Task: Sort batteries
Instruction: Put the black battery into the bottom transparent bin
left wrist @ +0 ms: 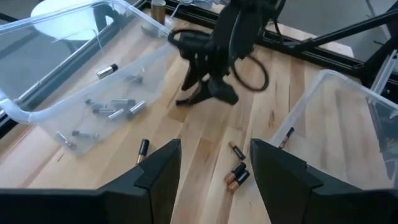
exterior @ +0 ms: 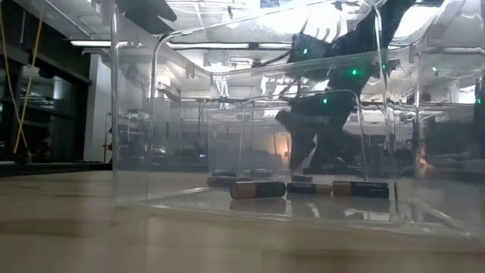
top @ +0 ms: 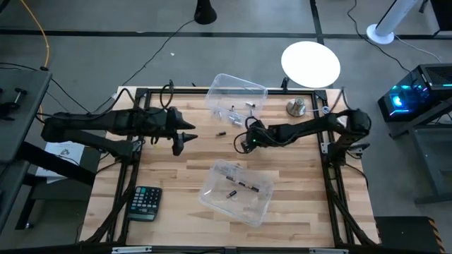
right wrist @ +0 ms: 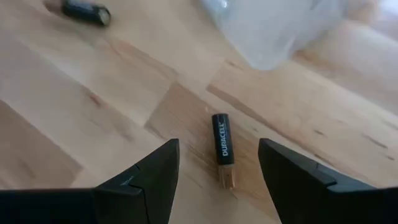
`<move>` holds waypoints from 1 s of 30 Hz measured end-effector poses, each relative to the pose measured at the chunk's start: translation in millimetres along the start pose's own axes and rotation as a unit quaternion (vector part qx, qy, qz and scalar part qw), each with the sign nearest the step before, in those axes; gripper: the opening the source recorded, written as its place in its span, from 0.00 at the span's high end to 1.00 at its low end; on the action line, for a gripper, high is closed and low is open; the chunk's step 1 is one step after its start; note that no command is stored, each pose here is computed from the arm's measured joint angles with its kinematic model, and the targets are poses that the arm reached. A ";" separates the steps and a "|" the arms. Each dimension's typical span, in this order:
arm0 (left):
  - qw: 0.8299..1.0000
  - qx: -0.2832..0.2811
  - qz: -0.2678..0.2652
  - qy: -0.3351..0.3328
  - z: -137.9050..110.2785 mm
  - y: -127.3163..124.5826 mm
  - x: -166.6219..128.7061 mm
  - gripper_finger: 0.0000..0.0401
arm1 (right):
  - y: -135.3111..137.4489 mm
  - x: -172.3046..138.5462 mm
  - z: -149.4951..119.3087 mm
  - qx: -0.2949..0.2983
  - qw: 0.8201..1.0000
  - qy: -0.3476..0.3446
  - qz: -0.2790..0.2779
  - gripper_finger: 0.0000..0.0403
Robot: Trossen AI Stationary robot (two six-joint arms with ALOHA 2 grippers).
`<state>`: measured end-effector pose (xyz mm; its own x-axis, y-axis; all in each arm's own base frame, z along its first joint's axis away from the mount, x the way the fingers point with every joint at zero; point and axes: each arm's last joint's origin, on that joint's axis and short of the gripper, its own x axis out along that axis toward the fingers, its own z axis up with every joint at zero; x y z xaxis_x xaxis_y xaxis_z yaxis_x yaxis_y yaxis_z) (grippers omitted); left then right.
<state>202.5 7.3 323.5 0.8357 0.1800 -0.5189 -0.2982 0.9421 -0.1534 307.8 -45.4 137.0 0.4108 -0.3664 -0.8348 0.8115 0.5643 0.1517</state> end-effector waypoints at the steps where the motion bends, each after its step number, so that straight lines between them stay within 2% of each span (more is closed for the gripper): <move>1: 1.000 0.000 0.000 0.000 0.0 0.0 -0.1 0.54 | -0.1 4.3 -1.4 -0.002 1.000 0.003 -0.003 0.47; 3: 1.000 -0.001 0.000 0.000 0.0 0.0 -0.1 0.54 | -1.2 11.8 -5.4 -0.003 1.000 0.007 -0.019 0.48; 5: 1.000 -0.005 0.000 0.000 0.0 0.0 -0.1 0.54 | -2.4 16.2 -7.9 -0.004 0.999 0.005 -0.038 0.53; 7: 1.000 -0.010 0.000 0.000 0.0 0.0 -0.1 0.54 | -2.1 15.6 -10.8 -0.007 0.999 0.007 -0.048 0.65; 9: 1.000 -0.010 -0.001 -0.001 0.5 0.0 -1.3 0.54 | 0.0 7.4 -13.6 -0.026 0.999 0.009 -0.047 0.85; 10: 1.000 -0.005 -0.001 -0.004 1.2 0.2 -2.9 0.54 | 0.6 -0.3 -16.1 -0.043 0.998 0.014 -0.045 0.92; 11: 1.000 0.000 0.000 -0.011 3.1 0.6 -5.5 0.54 | 2.5 -11.0 -16.3 -0.054 0.998 0.011 -0.037 0.95; 16: 0.998 0.023 0.045 -0.047 10.7 7.5 -14.6 0.54 | -1.2 -85.5 -13.3 -0.046 0.998 -0.042 -0.018 0.97; 18: 0.996 0.025 0.054 -0.060 13.7 9.9 -14.7 0.54 | -1.8 -119.0 -15.0 -0.038 0.996 -0.075 0.025 0.98; 20: 0.996 0.023 0.058 -0.067 15.8 12.2 -13.8 0.54 | 2.2 -150.4 -15.1 -0.021 0.988 -0.106 0.110 0.97; 22: 0.996 0.021 0.050 -0.071 18.4 12.2 -9.2 0.54 | 10.8 -175.7 -16.3 -0.010 0.970 -0.125 0.209 0.96; 25: 0.997 0.028 0.042 -0.062 19.3 13.4 0.6 0.54 | 31.1 -199.9 -23.1 -0.011 0.930 -0.127 0.345 0.96; 27: 0.997 0.036 0.039 -0.049 18.8 13.8 9.7 0.54 | 44.6 -201.2 -34.6 -0.017 0.918 -0.108 0.380 0.96; 30: 0.998 0.047 0.037 -0.014 15.1 16.0 28.9 0.54 | 60.8 -188.5 -55.6 -0.029 0.922 -0.069 0.380 0.96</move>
<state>228.9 31.8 318.7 0.8259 0.2564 -0.5021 -0.3163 0.9480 -0.0363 256.6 99.1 274.2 0.9033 0.0624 -0.4243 0.2469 0.7334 0.6334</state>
